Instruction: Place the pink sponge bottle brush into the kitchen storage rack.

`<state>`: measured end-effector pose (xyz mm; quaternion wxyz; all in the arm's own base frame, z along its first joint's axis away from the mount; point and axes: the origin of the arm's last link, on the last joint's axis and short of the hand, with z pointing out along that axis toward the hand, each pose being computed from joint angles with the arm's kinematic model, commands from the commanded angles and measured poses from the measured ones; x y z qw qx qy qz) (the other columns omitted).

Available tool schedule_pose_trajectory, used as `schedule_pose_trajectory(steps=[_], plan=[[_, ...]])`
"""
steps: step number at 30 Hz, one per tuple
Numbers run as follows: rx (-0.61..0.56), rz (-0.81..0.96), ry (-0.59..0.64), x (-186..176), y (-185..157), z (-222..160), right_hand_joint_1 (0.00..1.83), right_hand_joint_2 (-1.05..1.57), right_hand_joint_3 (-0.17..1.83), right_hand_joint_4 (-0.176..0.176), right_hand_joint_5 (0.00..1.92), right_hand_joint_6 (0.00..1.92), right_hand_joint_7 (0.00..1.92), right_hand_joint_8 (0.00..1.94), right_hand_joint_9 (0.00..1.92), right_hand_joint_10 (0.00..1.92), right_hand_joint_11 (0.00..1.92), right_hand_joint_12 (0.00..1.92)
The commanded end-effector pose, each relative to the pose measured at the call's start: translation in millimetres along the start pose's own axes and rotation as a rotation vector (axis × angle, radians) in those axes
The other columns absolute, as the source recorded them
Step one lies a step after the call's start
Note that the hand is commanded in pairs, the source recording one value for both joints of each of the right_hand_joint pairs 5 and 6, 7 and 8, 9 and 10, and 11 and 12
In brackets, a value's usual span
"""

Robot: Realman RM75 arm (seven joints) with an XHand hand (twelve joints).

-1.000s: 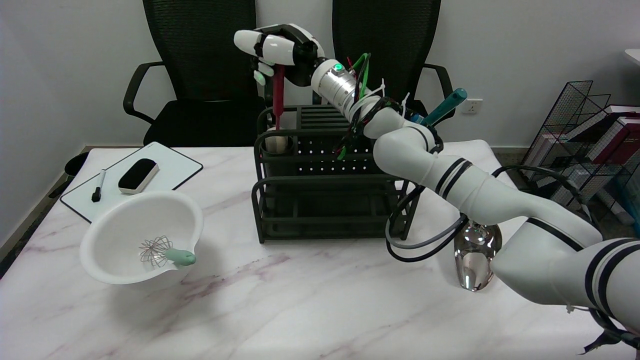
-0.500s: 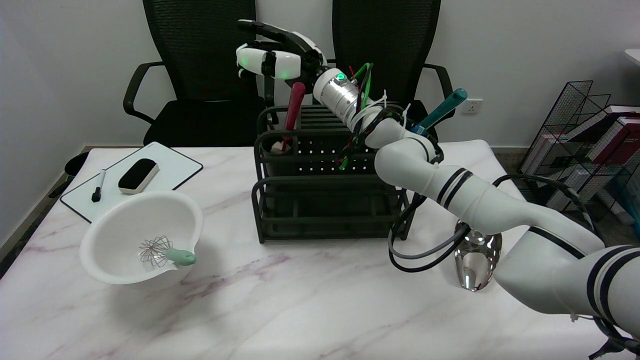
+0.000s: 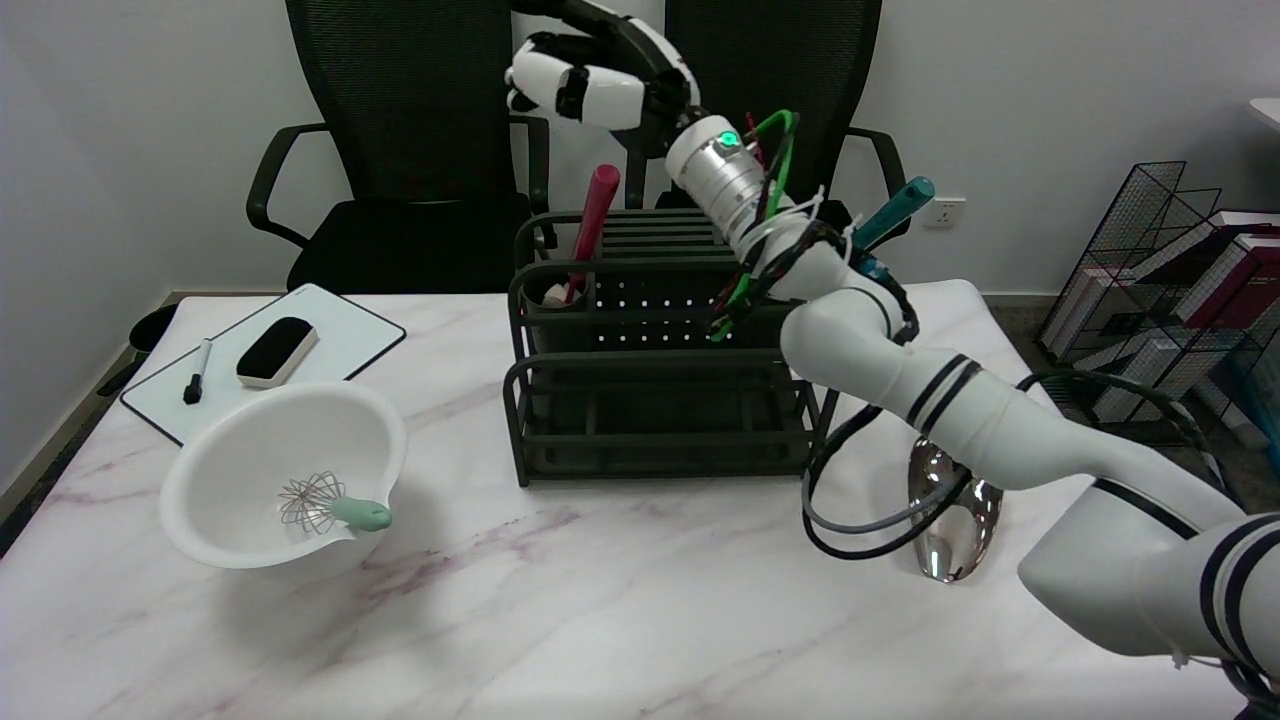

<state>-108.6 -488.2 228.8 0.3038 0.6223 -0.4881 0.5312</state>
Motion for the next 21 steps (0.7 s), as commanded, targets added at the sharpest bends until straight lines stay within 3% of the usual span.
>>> schedule_pose_trajectory(steps=[1,4,8,11,21], plan=[[0.177,-0.118,0.108,35,-43,-85,1.12,0.67,0.84,0.000,0.91,0.91,1.30,1.30,1.39,1.39,1.20,1.20],[0.188,-0.107,0.103,25,-43,-106,1.09,0.84,0.78,0.000,1.02,1.02,1.45,1.45,1.56,1.56,1.39,1.39],[0.233,-0.080,0.101,9,-41,-135,1.02,0.97,0.74,0.000,1.06,1.06,1.51,1.51,1.62,1.62,1.53,1.53],[0.274,-0.105,0.111,-8,-44,-158,1.01,1.00,0.73,0.000,1.07,1.07,1.52,1.52,1.63,1.63,1.56,1.56],[0.200,-0.102,0.041,-76,-6,-204,1.00,0.92,0.81,0.000,1.06,1.06,1.52,1.52,1.63,1.63,1.57,1.57]])
